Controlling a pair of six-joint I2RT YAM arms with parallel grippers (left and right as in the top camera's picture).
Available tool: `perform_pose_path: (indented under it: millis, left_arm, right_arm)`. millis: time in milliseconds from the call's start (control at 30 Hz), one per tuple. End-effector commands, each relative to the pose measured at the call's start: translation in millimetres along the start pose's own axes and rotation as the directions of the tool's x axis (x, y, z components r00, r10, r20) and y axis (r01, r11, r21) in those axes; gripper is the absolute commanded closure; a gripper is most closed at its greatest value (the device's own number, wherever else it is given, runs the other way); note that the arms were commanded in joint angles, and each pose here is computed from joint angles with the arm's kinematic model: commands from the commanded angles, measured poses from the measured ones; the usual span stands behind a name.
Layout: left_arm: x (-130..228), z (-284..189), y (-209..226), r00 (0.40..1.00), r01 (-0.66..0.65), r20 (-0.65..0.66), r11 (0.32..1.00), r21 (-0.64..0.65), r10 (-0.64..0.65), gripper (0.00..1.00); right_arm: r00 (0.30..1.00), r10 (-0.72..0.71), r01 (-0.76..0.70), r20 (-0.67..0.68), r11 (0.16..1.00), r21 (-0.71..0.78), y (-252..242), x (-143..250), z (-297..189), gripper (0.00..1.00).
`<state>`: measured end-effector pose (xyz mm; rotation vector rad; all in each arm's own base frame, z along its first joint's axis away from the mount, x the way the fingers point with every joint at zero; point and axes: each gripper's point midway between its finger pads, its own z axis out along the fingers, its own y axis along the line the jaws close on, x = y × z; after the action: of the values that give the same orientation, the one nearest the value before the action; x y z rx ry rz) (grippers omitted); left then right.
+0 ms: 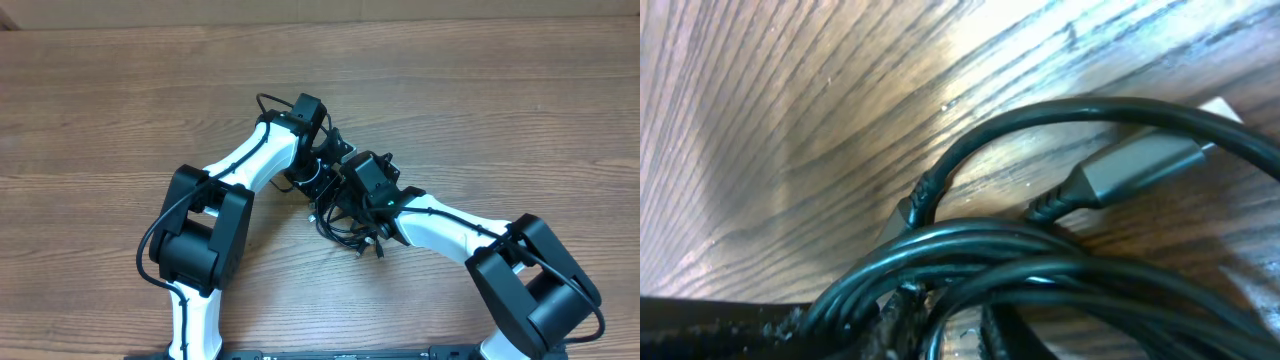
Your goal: Untangle cables
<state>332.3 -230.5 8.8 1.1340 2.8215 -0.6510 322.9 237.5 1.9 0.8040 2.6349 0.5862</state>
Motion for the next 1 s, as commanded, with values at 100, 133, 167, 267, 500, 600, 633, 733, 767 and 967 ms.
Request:
perform_pose_path:
  millis: [100, 133, 167, 267, 500, 600, 633, 733, 767, 967]
  left_arm:
    - [-6, 0, 0, 1.0, -0.008, 0.005, 1.0, -0.013, 0.008, 0.96]
    - [-6, 0, 0, 1.0, -0.008, 0.005, 1.0, -0.013, 0.008, 0.96]
    - [-6, 0, 0, 1.0, -0.008, 0.005, 1.0, -0.013, 0.008, 0.96]
    - [-7, 0, 0, 1.0, -0.008, 0.006, 1.0, -0.013, 0.008, 0.96]
    - [-7, 0, 0, 1.0, -0.008, 0.006, 1.0, -0.013, 0.008, 0.96]
    - [-7, 0, 0, 1.0, -0.008, 0.006, 1.0, -0.013, 0.008, 0.96]
    - [-7, 0, 0, 1.0, -0.008, 0.006, 1.0, -0.013, 0.008, 0.96]
    - [-7, 0, 0, 1.0, -0.009, 0.006, 1.0, -0.013, 0.009, 0.96]
    - [-6, 0, 0, 1.0, -0.009, 0.005, 1.0, -0.013, 0.009, 0.96]
    - [-4, 0, -2, 1.0, -0.031, -0.002, 1.0, -0.002, 0.031, 0.96]
  right_arm:
    - [1.0, 0.003, -0.003, 0.014, 0.999, 0.045, -13, -1, 9, 0.83]
    - [1.0, 0.003, -0.003, 0.006, 0.999, 0.042, -12, 1, 9, 0.84]
    - [1.0, 0.003, -0.003, 0.001, 0.999, 0.041, -12, 2, 9, 0.93]
    - [1.0, -0.012, 0.013, -0.028, 1.0, 0.028, -10, 6, 9, 0.96]
    - [0.978, -0.15, 0.132, -0.147, 0.983, -0.126, 11, 4, -11, 0.96]
    - [0.955, -0.237, 0.186, -0.178, 0.947, -0.263, 30, -1, -35, 0.96]
    - [0.953, -0.246, 0.188, -0.179, 0.938, -0.29, 34, -4, -42, 0.96]
    - [0.958, -0.222, 0.154, -0.182, 0.932, -0.327, 37, -17, -58, 0.96]
    - [0.959, -0.211, 0.139, -0.187, 0.931, -0.337, 36, -21, -62, 0.96]
    - [0.977, -0.101, 0.036, -0.186, 0.946, -0.322, 27, -46, -67, 0.96]
